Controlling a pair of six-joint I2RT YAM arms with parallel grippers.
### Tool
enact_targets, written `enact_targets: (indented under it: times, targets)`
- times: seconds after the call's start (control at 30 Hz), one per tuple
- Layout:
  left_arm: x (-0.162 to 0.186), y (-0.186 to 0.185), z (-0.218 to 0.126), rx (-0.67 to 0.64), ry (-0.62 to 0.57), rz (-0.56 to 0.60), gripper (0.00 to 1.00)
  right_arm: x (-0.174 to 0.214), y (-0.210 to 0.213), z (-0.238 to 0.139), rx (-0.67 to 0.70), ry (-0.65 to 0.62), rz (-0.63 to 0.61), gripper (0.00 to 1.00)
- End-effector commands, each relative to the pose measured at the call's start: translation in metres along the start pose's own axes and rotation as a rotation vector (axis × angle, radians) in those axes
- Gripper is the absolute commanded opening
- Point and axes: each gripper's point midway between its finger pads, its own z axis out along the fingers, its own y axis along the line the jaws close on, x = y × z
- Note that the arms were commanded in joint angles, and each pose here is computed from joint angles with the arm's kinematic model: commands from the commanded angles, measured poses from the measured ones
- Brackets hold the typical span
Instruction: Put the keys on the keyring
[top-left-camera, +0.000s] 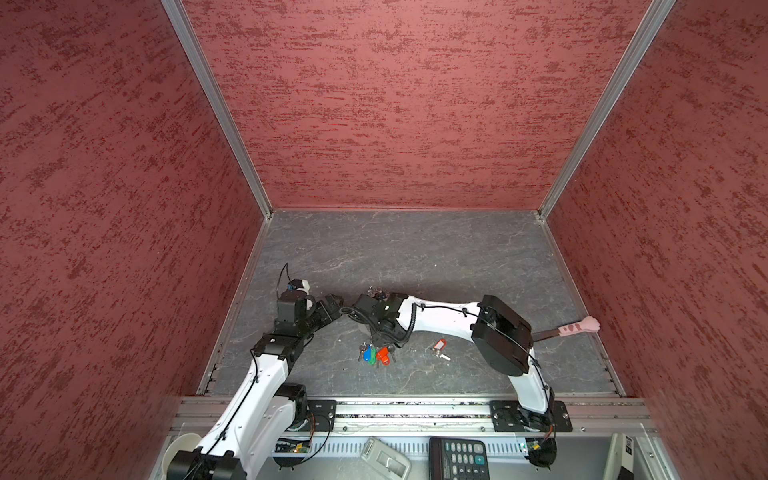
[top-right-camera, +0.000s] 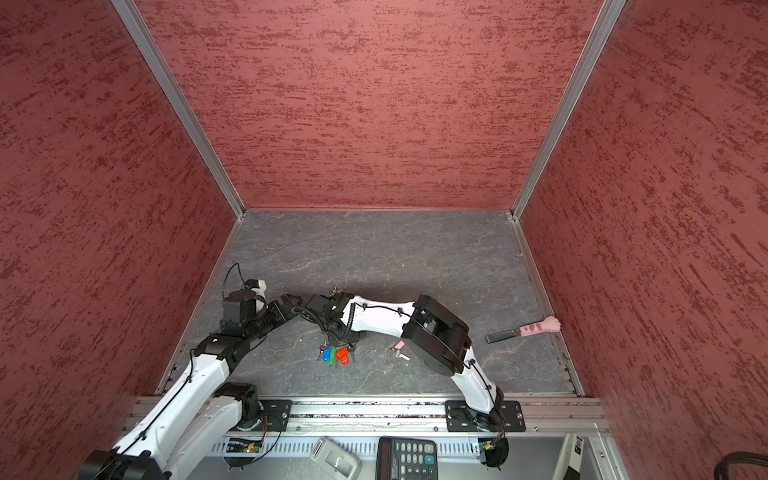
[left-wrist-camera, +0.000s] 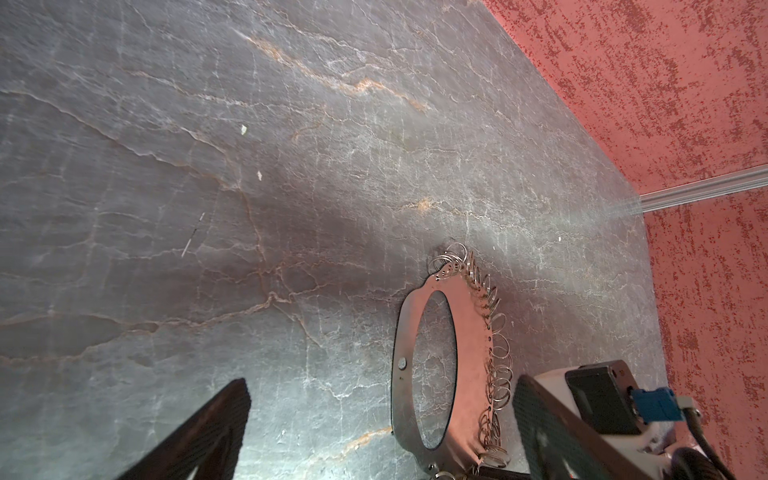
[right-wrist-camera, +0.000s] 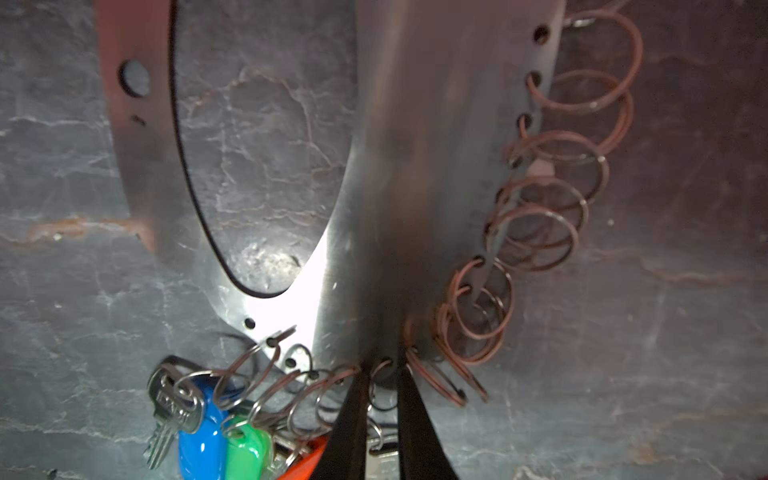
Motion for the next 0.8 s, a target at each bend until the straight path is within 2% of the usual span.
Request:
enact_targets:
  times: [0.0,0.23,0.53,0.77]
  targets:
    - [-0.003,0.000,0.001,0.000,-0.019,0.022,1.00,-0.002,-0.009,-0.003,0.055,-0.024,0.011,0.14]
    - [-0.003,0.000,0.000,0.000,-0.020,0.022,1.00,-0.007,-0.009,-0.005,0.068,-0.037,0.003,0.13]
    - [-0.002,-0.001,0.001,0.001,-0.018,0.024,1.00,-0.007,-0.007,-0.005,0.061,-0.036,-0.006,0.01]
    - [-0.002,-0.001,0.001,0.001,-0.019,0.025,1.00,-0.009,-0.020,-0.009,0.132,-0.051,-0.005,0.00]
